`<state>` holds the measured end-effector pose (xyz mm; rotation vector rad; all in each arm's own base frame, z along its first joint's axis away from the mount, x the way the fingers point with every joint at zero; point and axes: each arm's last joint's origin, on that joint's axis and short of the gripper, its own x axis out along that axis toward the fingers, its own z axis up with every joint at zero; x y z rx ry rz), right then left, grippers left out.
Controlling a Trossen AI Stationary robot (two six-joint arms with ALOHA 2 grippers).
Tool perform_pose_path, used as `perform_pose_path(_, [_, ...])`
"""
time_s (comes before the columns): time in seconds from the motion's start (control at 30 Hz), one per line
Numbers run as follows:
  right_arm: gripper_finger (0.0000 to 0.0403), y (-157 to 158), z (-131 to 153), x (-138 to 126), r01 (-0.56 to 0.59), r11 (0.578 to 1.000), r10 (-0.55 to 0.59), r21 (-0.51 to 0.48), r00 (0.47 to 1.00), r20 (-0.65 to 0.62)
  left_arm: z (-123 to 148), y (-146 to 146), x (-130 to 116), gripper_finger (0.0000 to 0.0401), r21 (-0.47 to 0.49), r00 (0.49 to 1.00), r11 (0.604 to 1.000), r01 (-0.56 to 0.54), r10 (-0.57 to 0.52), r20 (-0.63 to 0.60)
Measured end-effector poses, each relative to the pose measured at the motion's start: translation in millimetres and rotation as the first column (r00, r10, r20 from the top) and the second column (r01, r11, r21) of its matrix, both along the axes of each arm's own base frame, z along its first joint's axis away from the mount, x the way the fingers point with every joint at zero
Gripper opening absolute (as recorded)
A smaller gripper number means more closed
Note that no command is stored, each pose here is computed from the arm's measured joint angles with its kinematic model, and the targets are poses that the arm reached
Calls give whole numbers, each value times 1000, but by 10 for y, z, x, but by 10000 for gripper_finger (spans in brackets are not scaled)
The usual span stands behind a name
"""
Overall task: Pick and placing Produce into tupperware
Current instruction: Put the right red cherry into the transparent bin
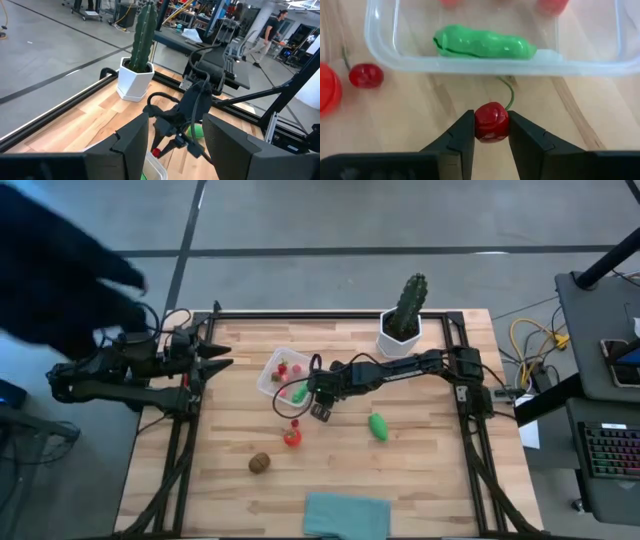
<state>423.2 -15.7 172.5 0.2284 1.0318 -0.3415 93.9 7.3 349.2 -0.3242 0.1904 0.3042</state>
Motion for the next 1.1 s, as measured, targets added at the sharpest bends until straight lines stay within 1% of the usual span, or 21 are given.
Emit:
perform_pose_path(0.2, [105, 48, 33, -132, -27, 1000, 26, -4, 993, -114, -3, 0, -11, 173, 1, 1000, 1000, 1, -1, -1])
perform_pose_path(0.3, [106, 90, 156, -179, -29, 1000, 29, 3, 994, -101, -6, 0, -16, 173, 1, 1000, 1000, 1, -1, -5])
perform_pose_path(0.43, [102, 118, 471, -254, -31, 1000, 30, -5, 999, -12, -24, 0, -21, 173, 1, 1000, 1000, 1, -1, -21])
perform_pose_path(0.57, [101, 102, 800, -360, 13, 999, -9, -49, 996, 88, -48, 0, -18, 173, 1, 999, 1000, 1, -1, -39])
perform_pose_path(0.63, [102, 83, 945, -378, 31, 998, -21, -61, 986, 163, -53, 0, -10, 173, 1, 999, 1000, 1, -1, -35])
perform_pose_path(0.73, [104, 15, 1036, -331, 55, 997, -40, -51, 965, 259, -61, 0, -6, 173, 1, 999, 1000, 1, -1, -34])
perform_pose_path(0.8, [104, -66, 992, -268, 89, 996, -78, -26, 954, 290, -62, 0, 5, 173, 1, 999, 1000, 1, -1, -36])
perform_pose_path(0.93, [107, -257, 823, -83, 107, 990, -132, 90, 930, 344, -63, 0, 24, 173, 0, 999, 1000, 0, 0, -38])
perform_pose_path(1.0, [110, -314, 765, 34, 105, 989, -136, 104, 922, 363, -66, 0, 29, 173, 0, 999, 1000, 0, 0, -41])
perform_pose_path(1.1, [114, -338, 705, 223, 66, 994, -92, 83, 924, 372, -71, 0, 45, 173, -12, 999, 1000, -3, 3, -45])
